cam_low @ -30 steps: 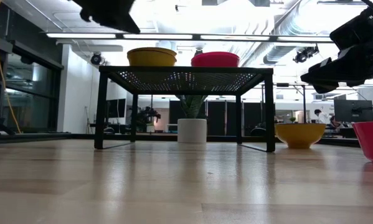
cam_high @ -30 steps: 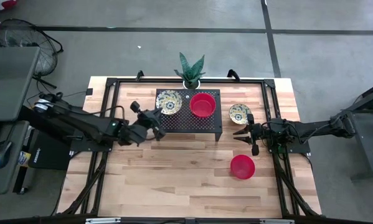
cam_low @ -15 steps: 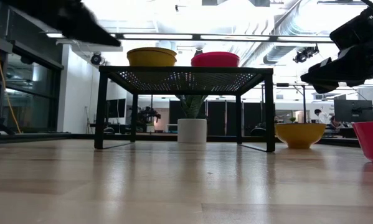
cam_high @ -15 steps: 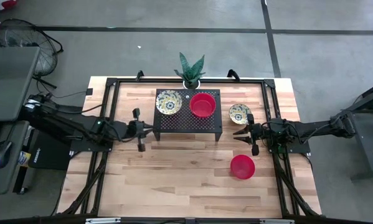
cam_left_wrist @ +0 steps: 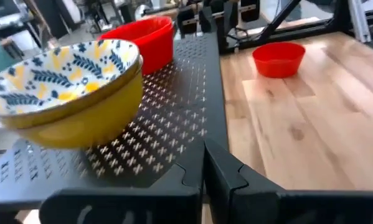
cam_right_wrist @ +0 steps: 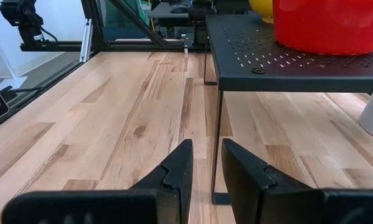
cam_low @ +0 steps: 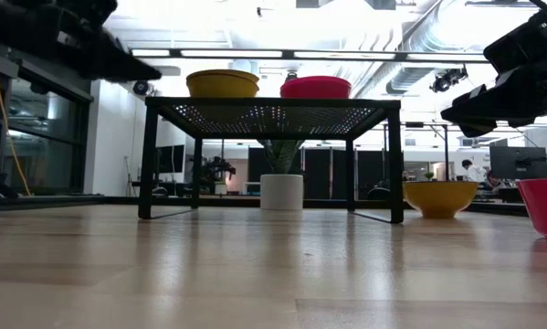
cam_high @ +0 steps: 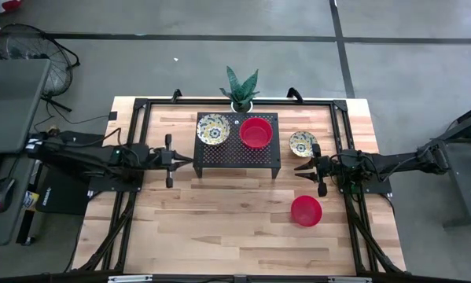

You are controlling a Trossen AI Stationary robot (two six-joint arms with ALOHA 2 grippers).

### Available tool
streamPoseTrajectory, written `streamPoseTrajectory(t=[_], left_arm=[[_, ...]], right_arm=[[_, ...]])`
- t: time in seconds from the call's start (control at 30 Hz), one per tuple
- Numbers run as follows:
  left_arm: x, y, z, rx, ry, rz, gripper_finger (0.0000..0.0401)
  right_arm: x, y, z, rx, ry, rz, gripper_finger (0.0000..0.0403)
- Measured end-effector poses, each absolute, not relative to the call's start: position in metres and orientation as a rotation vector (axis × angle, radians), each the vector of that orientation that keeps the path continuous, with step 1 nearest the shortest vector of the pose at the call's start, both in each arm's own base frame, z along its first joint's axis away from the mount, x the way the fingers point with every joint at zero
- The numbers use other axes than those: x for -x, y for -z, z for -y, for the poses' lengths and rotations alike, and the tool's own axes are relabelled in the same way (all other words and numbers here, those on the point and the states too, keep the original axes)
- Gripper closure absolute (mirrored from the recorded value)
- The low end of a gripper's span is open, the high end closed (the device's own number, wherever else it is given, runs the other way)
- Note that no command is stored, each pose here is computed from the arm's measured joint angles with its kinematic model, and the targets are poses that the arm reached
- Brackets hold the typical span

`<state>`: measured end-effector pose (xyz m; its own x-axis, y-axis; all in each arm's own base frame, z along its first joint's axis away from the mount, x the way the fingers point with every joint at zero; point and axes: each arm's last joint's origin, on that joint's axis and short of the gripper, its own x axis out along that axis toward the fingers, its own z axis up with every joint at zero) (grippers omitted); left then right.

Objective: Pick & Place Mini bowls
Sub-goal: Stack the red bowl on the red bowls on the shelf

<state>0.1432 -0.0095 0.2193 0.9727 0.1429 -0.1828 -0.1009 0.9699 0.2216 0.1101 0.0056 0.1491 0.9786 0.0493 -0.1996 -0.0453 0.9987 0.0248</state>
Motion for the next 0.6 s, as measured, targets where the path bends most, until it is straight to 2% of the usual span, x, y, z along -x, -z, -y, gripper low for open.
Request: streamPoseTrajectory(t=[0.6], left_arm=[[-0.115, -0.181, 0.010, -0.179, 0.010, 0.003, 0.0401]], right_arm=[[-0.110, -0.149, -0.006, -0.020, -0.048, -0.202, 0.0329]])
